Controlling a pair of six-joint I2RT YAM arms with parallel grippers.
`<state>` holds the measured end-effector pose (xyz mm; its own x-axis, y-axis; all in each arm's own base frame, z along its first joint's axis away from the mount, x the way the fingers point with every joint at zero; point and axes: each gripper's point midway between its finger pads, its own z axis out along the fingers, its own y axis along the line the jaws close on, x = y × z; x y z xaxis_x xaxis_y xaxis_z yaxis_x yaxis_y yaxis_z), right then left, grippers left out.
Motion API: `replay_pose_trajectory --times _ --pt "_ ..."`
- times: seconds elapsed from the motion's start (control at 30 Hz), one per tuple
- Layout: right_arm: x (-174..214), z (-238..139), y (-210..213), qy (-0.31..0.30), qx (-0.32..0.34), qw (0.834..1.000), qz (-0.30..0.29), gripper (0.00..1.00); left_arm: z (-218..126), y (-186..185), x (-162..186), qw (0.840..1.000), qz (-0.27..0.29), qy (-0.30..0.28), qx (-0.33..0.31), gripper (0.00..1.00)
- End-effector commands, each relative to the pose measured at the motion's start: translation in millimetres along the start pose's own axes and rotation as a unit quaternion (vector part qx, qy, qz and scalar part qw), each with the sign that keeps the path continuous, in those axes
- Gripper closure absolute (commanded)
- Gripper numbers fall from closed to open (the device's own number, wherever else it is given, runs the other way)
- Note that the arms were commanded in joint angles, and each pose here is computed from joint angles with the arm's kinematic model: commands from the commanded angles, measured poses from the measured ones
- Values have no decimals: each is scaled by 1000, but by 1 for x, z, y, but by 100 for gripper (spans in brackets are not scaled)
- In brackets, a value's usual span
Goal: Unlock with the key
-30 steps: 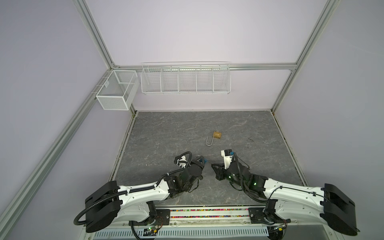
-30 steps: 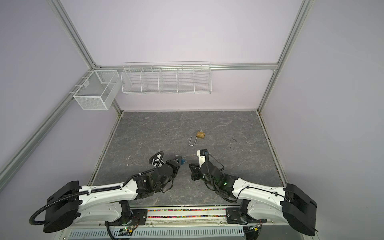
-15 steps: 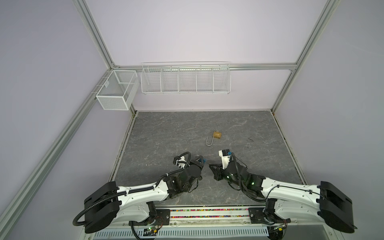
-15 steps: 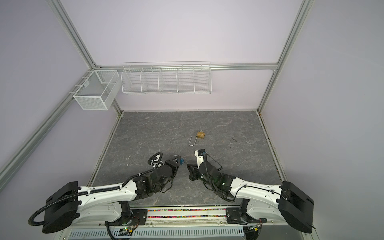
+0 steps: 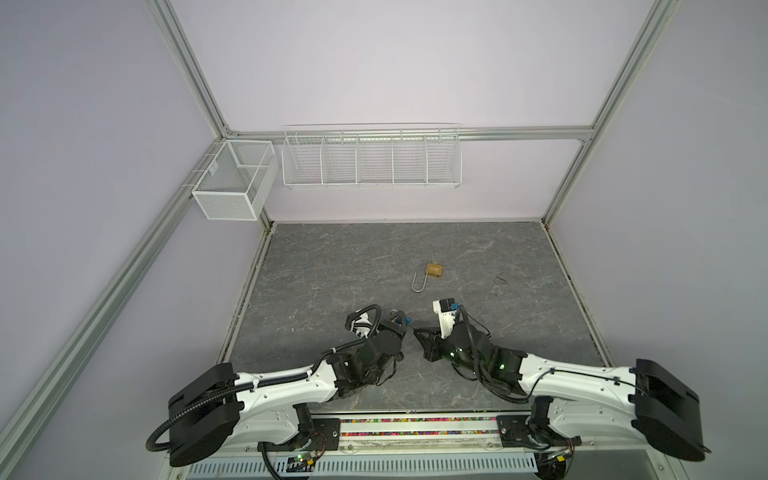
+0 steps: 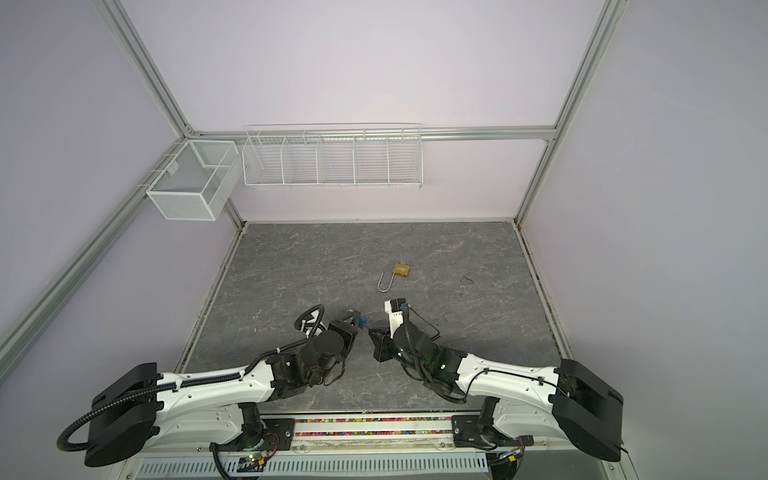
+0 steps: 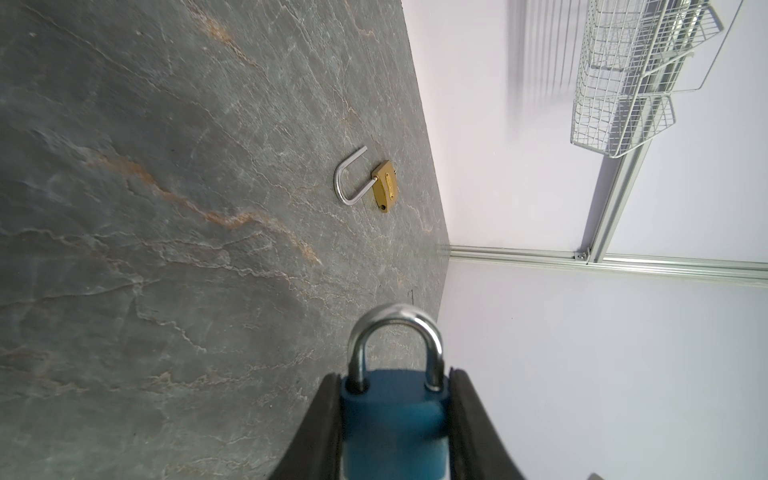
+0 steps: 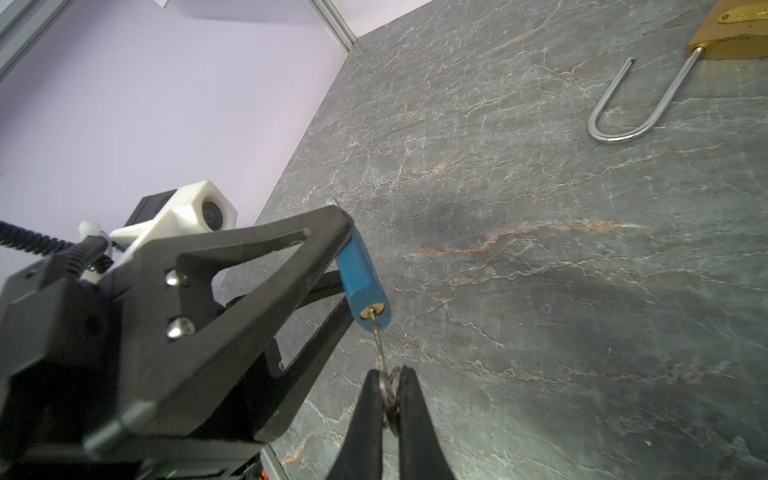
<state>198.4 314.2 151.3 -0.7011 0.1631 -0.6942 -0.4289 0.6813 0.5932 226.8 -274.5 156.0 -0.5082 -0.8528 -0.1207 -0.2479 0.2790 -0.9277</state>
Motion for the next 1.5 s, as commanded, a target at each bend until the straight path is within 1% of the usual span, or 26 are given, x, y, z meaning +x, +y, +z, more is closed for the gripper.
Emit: replay_pose_trajectory --times 0.0,0.17,0.37,0.57,0.7,0.83,1.1,1.27,1.47 --pt "-10 1 15 -16 -21 1000 6 94 0 -4 1 1000 -11 -2 13 100" --pt "-11 3 13 -18 -15 1000 4 94 2 -5 4 1000 -14 4 15 100" --pt "-11 6 20 -12 -25 1000 1 94 3 -4 6 1000 -14 9 15 100" --pt "-7 10 19 -7 -24 1000 0 94 2 -12 10 999 -26 20 34 100" --pt "-4 12 20 -3 -28 1000 3 94 -2 -24 10 998 -28 25 55 100" --pt "-2 13 19 -1 -29 1000 6 94 -7 -34 5 997 -31 19 72 100" --pt "3 16 24 6 -37 999 4 94 -11 -39 -5 996 -34 0 82 100" --pt "-1 16 27 3 -36 999 1 94 -8 -43 5 995 -27 18 89 100" --pt "-10 13 29 -5 -34 999 -1 94 -2 -49 25 993 -6 59 102 100"
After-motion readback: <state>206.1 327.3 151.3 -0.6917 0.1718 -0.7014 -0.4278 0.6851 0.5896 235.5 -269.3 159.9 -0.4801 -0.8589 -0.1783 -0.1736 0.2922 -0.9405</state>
